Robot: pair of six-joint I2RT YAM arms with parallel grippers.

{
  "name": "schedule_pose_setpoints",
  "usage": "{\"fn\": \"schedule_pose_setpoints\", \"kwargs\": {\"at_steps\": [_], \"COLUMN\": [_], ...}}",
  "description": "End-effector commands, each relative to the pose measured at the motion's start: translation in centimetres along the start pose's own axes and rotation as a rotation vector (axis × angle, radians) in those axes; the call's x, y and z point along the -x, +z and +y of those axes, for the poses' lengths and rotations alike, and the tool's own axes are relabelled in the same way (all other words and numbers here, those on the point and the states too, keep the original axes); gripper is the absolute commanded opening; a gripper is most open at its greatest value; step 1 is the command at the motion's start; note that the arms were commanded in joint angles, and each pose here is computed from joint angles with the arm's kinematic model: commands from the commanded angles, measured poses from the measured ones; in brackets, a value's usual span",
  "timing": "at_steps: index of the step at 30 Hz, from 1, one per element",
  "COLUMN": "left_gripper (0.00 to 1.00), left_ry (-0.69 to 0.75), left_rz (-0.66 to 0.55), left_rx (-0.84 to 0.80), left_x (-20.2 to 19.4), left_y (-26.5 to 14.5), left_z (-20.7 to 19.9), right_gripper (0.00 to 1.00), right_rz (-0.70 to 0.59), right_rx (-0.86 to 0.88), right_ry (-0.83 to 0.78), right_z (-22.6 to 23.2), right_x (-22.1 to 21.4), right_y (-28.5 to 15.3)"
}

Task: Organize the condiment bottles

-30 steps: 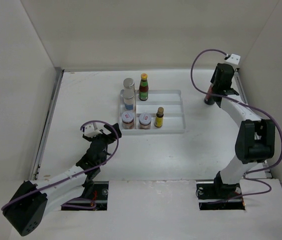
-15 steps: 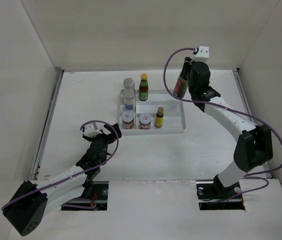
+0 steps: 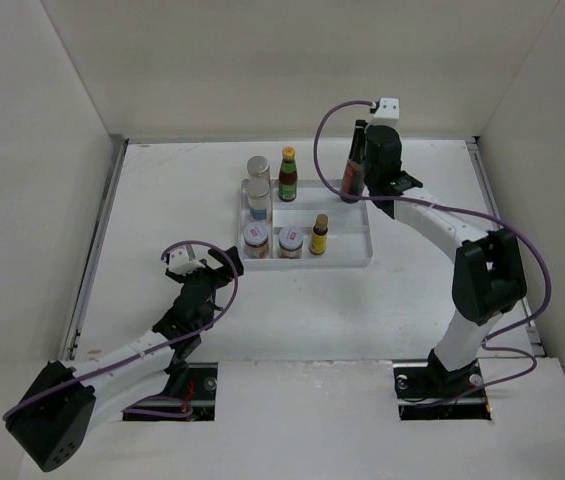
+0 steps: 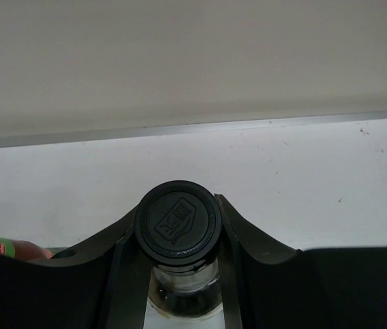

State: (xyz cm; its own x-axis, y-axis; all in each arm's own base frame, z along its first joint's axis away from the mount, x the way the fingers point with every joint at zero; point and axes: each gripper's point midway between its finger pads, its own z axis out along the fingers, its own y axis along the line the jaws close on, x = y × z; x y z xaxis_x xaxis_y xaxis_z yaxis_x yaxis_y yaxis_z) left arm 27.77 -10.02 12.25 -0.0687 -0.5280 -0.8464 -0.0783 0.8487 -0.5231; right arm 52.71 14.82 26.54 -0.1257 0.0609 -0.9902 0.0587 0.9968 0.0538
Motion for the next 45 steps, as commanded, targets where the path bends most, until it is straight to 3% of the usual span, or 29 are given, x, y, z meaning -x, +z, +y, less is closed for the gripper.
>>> {"fn": "schedule_pose_setpoints", "kwargs": {"at_steps": [1, 4, 11, 18, 22, 26, 30, 37, 45], "left_gripper": [1.00, 1.00, 1.00, 1.00, 1.00, 1.00, 1.00, 1.00, 1.00], "left_ry": [-0.043, -0.045, -0.045, -0.040, -0.044, -0.048, -0.060, -0.034, -0.067], "left_rz": [-0.035, -0.036, -0.043, -0.035, -0.042, -0.048, -0.076, -0.083, -0.029], "left_rx": [-0.018, -0.021, -0.020, -0.018, -0.017, -0.010, 0.009, 0.067, 0.020], "left_x": [1.0, 1.1, 1.3, 1.0, 1.2, 1.3, 2.1, 2.6, 3.3], "left_y": [0.2, 0.2, 0.2, 0.3, 0.3, 0.3, 0.3, 0.2, 0.1], "left_z": [-0.7, -0.7, -0.8, -0.7, -0.7, -0.6, -0.4, 0.7, -0.4], "right_gripper": [0.24, 0.24, 0.24, 0.26, 0.41, 0.74, 1.00, 1.00, 1.00], "right_rz": [-0.160, -0.143, -0.177, -0.112, -0.107, -0.114, -0.154, -0.235, -0.183], "right_rx": [0.033, 0.033, 0.041, 0.026, 0.024, 0.043, 0.078, 0.078, -0.113], "right_ry": [0.107, 0.110, 0.128, 0.097, 0.094, 0.104, 0.137, 0.277, 0.558], "right_z": [1.4, 1.6, 2.5, 2.5, 2.1, 2.6, 2.9, -1.0, -10.9], "right_x": [4.2, 2.7, 6.0, 1.7, 0.2, 0.6, 3.3, 6.1, -2.2], "right_y": [-0.1, 0.3, 1.7, 2.6, 2.0, 0.7, -1.9, -9.7, -14.4]}}
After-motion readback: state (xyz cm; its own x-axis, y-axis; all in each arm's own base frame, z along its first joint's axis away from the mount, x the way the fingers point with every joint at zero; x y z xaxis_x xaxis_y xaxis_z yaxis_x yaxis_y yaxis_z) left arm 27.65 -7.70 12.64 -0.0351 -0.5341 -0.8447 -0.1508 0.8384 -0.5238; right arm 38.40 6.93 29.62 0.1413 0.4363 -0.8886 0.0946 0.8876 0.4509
